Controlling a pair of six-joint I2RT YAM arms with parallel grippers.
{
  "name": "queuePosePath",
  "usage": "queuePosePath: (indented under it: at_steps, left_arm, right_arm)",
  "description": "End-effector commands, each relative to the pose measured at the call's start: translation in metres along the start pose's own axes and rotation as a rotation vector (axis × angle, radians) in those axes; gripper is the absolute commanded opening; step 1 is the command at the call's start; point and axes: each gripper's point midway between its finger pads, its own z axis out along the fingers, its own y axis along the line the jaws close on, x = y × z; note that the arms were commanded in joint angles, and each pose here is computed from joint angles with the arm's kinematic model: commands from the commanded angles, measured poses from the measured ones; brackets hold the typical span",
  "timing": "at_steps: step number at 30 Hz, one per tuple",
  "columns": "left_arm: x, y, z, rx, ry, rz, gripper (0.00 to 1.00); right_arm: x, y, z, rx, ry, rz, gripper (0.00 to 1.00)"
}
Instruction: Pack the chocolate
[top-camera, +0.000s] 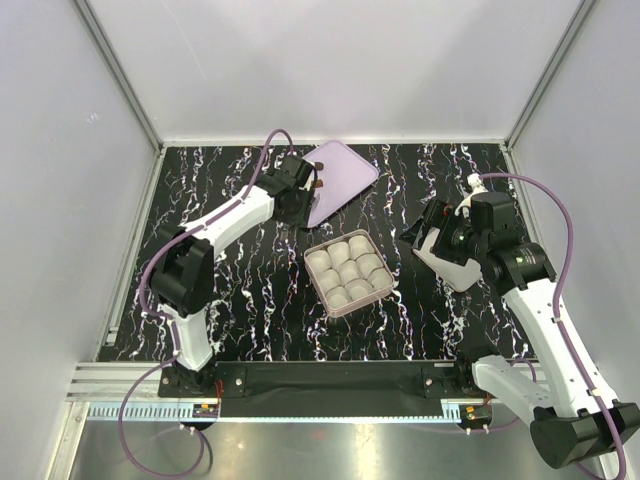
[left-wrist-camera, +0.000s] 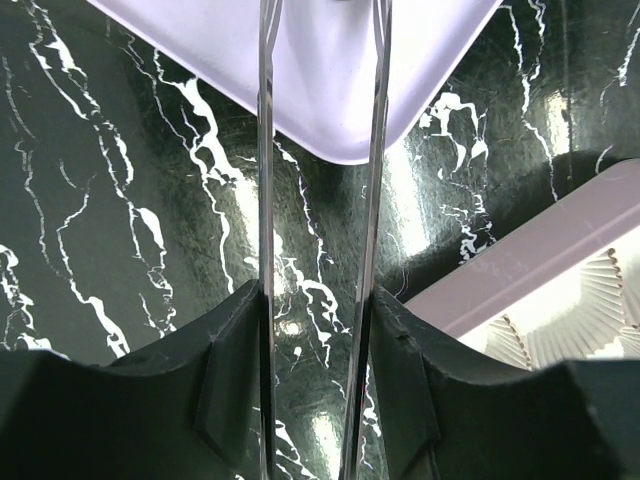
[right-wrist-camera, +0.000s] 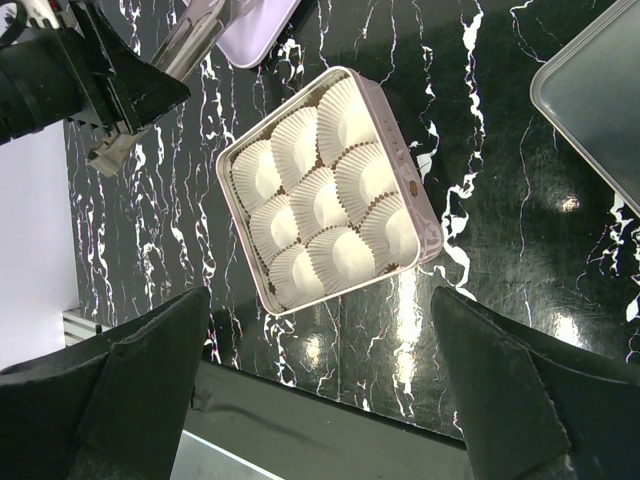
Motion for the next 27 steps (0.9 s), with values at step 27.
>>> queuePosePath:
  at_steps: [27]
  left_arm:
    - [-0.038, -0.013, -0.068, 0.057, -0.145, -0.014, 0.35]
  right_arm:
    - [-0.015, 0.008, -0.014, -0.018, -0.071, -0.029, 1.0]
